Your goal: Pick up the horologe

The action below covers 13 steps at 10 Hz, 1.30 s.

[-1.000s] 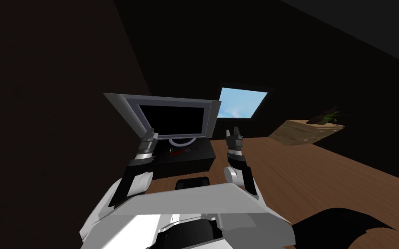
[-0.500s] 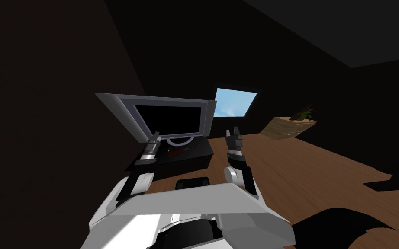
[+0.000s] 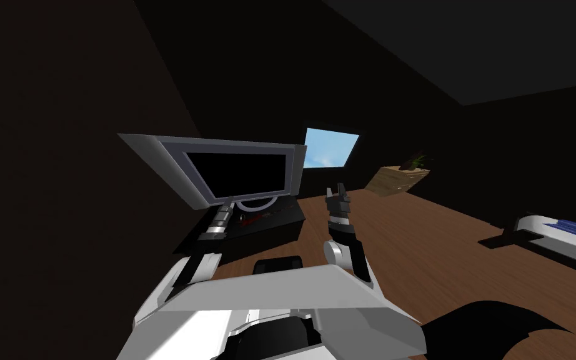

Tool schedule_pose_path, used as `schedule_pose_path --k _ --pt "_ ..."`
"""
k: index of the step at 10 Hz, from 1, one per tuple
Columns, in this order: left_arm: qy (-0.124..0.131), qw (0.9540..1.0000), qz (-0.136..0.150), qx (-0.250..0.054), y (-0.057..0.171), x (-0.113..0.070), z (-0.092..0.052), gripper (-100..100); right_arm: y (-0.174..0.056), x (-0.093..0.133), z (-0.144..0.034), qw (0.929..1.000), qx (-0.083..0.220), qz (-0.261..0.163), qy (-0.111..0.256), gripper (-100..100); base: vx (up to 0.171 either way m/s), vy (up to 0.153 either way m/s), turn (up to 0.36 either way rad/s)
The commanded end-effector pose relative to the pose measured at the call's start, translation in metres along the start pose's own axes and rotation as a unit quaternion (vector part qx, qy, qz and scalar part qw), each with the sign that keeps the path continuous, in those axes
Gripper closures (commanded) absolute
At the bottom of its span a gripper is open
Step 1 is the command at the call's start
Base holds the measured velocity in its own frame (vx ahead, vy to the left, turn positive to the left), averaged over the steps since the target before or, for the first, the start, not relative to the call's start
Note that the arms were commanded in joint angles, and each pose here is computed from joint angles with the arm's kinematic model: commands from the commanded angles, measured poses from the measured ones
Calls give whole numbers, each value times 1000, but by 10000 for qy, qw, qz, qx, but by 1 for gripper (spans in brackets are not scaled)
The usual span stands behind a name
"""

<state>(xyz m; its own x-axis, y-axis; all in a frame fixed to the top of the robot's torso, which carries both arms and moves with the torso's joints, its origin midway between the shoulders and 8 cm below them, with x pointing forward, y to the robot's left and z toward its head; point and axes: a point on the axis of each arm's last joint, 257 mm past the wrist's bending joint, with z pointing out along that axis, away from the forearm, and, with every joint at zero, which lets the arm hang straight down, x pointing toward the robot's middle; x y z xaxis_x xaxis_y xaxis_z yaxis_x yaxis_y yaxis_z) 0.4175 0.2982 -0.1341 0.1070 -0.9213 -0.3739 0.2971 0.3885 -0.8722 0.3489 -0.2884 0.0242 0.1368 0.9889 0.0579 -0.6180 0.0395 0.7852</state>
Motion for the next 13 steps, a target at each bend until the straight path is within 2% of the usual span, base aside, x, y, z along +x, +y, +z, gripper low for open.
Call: schedule_pose_path --k 1,2,3,5,6,7,8,9,12,13 --pt "152 9995 146 -233 23 7 -2 -100 0 0 0 10000 0 0 0 0 -61 30 -306" --pt "176 9990 139 -374 36 9 -6 -100 0 0 0 10000 0 0 0 0 -55 35 -108" --pt "271 9981 248 -494 49 12 -9 -100 0 0 0 10000 0 -1 0 0 -58 33 -205" --pt "292 9974 242 -618 61 13 -13 -100 0 0 0 10000 1 -1 0 0 -27 18 -42" --pt "394 9955 358 -782 78 15 -18 -100 0 0 0 10000 1 -1 -1 0 -18 6 -211" --pt "410 9947 354 -873 86 17 -21 -100 0 0 0 10000 0 0 0 0 -25 18 -135" --pt "521 9914 474 -1099 108 18 -30 -100 0 0 0 10000 1 -1 0 0 -43 25 -238" --pt "528 9910 472 -1139 112 19 -31 -100 0 0 0 10000 0 0 0 0 -34 28 -110" --pt "737 9827 736 -1532 150 18 -48 -100 0 0 0 10000 1 -1 0 0 -24 27 -194" --pt "765 9798 727 -1698 164 19 -57 -100 0 0 0 10000 0 -1 0 0 -20 25 -108"
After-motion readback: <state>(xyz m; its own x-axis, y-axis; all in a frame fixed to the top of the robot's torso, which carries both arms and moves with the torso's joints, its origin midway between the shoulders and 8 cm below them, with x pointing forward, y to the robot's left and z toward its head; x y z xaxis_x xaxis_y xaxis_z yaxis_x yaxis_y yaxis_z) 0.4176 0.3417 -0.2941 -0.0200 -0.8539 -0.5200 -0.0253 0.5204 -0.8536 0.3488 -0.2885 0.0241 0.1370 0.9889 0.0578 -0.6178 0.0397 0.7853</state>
